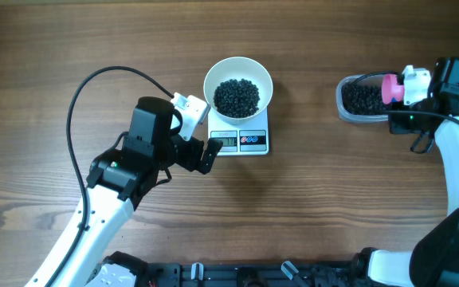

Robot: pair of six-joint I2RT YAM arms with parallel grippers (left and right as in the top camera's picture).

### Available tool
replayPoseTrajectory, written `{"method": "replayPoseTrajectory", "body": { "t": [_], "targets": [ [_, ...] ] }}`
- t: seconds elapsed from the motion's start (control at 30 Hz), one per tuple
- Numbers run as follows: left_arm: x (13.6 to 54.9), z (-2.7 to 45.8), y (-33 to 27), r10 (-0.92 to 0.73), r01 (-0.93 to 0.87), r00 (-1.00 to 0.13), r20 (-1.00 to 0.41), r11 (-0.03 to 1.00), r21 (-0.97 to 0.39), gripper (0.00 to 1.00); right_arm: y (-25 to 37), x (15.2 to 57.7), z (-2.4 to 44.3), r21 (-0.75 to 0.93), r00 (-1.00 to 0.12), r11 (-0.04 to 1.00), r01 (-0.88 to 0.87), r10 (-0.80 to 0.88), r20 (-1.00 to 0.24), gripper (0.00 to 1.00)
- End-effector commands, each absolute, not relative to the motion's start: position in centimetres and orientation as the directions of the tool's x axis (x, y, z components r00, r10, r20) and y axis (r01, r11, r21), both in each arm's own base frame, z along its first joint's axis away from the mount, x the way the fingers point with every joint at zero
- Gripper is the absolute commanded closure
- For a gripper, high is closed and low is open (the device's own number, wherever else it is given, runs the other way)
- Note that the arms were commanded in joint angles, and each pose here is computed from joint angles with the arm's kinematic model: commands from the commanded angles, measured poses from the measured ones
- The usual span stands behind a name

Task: Scoop item into bowl and weigh 150g on scale
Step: 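Drag the pink scoop through the black beans in the tub to fill it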

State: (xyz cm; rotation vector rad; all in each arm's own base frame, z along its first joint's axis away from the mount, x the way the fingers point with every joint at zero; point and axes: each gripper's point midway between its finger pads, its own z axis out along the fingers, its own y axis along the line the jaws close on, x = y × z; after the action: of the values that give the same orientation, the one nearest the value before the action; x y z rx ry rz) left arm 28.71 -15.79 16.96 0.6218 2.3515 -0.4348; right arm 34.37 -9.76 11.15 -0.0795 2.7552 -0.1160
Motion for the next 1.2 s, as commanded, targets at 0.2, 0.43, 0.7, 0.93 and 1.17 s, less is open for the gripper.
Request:
{"method": "replayPoseTrajectory", "body": {
  "t": [0.2, 0.43, 0.7, 0.93, 1.17],
  "targets": [
    [28.5, 16.5, -16.0, 0.333, 0.549, -0.671, -0.662, 0.823, -0.143, 0.00, -9.4, 34.7, 8.5, -0.085, -0.950, 0.994, -0.075, -0.097, -0.298, 0.96],
    [28.5, 16.5, -16.0, 0.333, 0.549, -0.671, -0.662, 0.823, -0.143, 0.00, -6.9, 35.3, 8.2, -0.057, -0.943, 0.989, -0.139, -0.150, -0.297, 0.96],
    [28.5, 16.5, -16.0, 0.333, 0.550, -0.671, -0.663, 0.823, -0.144, 0.00, -4.4, 35.7, 8.2, -0.059, -0.929, 0.975, -0.216, -0.223, -0.296, 0.96],
    [28.5, 16.5, -16.0, 0.333, 0.550, -0.671, -0.663, 0.823, -0.143, 0.00, -2.5, 35.0, 8.0, 0.010, -0.913, 0.953, -0.303, -0.287, -0.291, 0.96],
    [28.5, 16.5, -16.0, 0.333, 0.549, -0.671, -0.662, 0.823, -0.143, 0.00, -2.4, 34.5, 7.9, 0.021, -0.919, 0.953, -0.303, -0.286, -0.272, 0.95]
  ]
}}
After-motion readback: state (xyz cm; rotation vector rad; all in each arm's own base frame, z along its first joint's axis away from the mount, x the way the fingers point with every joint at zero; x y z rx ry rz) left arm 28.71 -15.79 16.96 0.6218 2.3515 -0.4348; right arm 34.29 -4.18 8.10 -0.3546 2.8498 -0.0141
